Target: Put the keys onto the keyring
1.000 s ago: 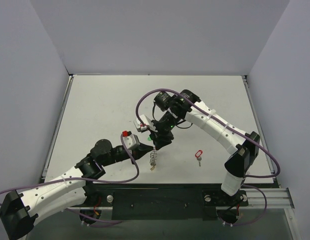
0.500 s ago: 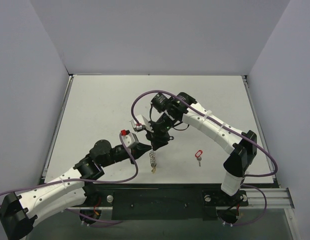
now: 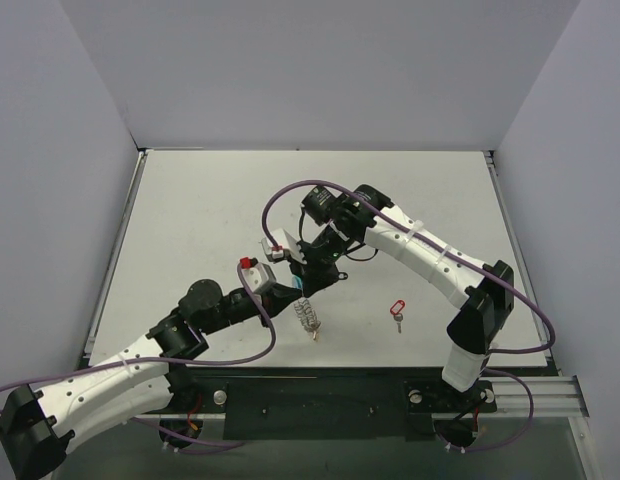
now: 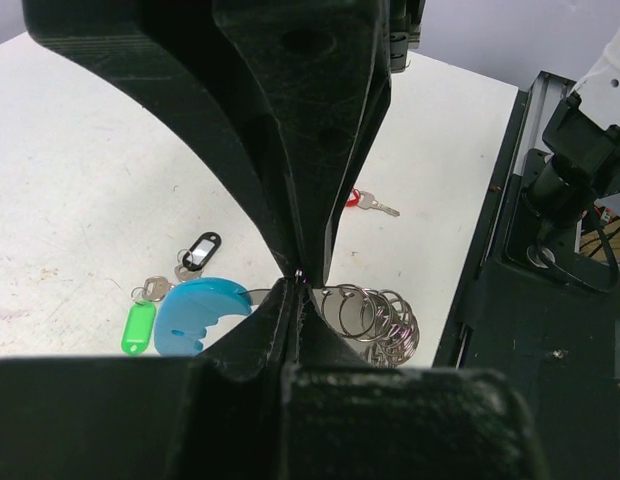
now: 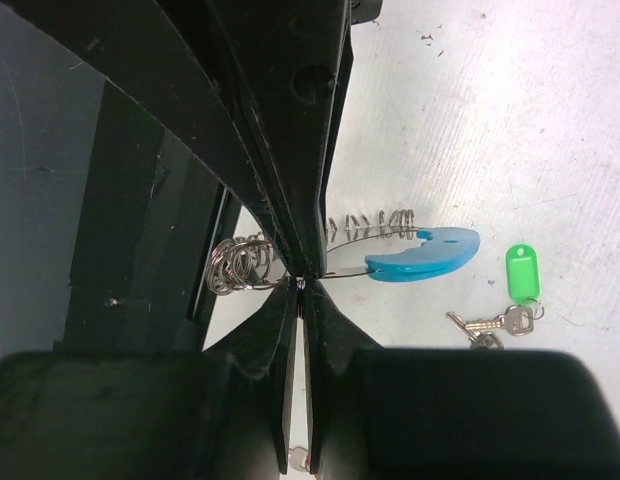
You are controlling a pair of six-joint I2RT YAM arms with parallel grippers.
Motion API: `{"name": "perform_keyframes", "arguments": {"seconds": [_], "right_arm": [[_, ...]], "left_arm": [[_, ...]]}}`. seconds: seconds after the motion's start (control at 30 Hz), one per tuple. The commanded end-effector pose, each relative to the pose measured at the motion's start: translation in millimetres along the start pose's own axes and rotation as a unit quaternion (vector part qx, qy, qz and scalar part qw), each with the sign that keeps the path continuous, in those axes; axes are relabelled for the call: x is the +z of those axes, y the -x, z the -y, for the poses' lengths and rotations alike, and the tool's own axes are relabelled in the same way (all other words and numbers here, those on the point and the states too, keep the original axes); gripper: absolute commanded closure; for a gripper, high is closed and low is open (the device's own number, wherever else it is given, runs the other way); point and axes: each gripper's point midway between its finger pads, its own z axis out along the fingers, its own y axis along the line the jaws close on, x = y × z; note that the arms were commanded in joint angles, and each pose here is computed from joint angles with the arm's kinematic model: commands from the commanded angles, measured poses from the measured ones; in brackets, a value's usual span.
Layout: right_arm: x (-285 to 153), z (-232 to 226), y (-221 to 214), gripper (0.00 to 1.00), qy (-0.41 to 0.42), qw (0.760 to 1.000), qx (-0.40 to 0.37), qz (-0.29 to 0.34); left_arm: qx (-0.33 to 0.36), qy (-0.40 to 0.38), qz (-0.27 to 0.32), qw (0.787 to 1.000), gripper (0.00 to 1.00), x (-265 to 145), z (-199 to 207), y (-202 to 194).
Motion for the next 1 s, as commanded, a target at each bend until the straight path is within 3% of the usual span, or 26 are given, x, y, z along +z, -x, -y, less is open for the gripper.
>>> {"name": "perform_keyframes", "arguments": {"seconds": [0.0, 0.07, 0.13, 0.17, 0.27, 0.33, 0.37, 0.57, 0.83, 0.97], "right_arm": [[-0.6, -12.9, 0.6, 1.00, 0.017, 1.000, -0.003, 0.004], [-1.6, -15.0, 1.3, 1.00, 0.019, 1.000, -0.005, 0.008], [-4.7, -15.3, 2.3, 1.00, 0.020, 1.000, -0.003, 0.018], [-5.8, -15.8, 3.5, 1.00, 0.022, 0.999, 0.000, 0.023], [-11.6, -16.8, 8.2, 1.00, 0.030, 0.998, 0.005, 0.050], [-12.5, -19.5, 8.3, 1.00, 0.038, 0.998, 0.000, 0.059], [-13.0, -22.2, 10.4, 1.00, 0.043, 0.997, -0.004, 0.065], [-12.1, -30.6, 14.8, 1.00, 0.072, 0.992, -0.022, 0.102], [-16.4, -47.1, 12.1, 1.00, 0.118, 0.981, -0.079, 0.135], [-17.0, -47.0, 11.6, 1.00, 0.120, 0.980, -0.079, 0.137]], "left_arm": [[-0.004, -0.001, 0.042, 0.999, 1.00, 2.8, 2.5, 29.7], [-0.016, 0.013, 0.050, 0.999, 1.00, 1.4, -1.4, 30.0], [-0.030, 0.022, 0.064, 0.997, 0.88, -2.5, -3.5, 29.6], [-0.037, 0.021, 0.084, 0.996, 0.75, -6.4, -1.7, 36.6], [-0.059, 0.023, 0.123, 0.990, 0.50, -17.4, -0.8, 32.7], [-0.067, 0.015, 0.152, 0.986, 0.36, -22.6, 1.9, 34.2], [-0.065, 0.011, 0.173, 0.983, 0.34, -24.7, 3.5, 41.5], [-0.077, 0.006, 0.167, 0.983, 0.35, -19.0, 3.1, 30.4], [-0.074, -0.021, 0.152, 0.985, 0.51, -4.3, 10.0, 29.1], [-0.073, -0.033, 0.144, 0.986, 0.55, -1.3, 13.7, 26.2]]}}
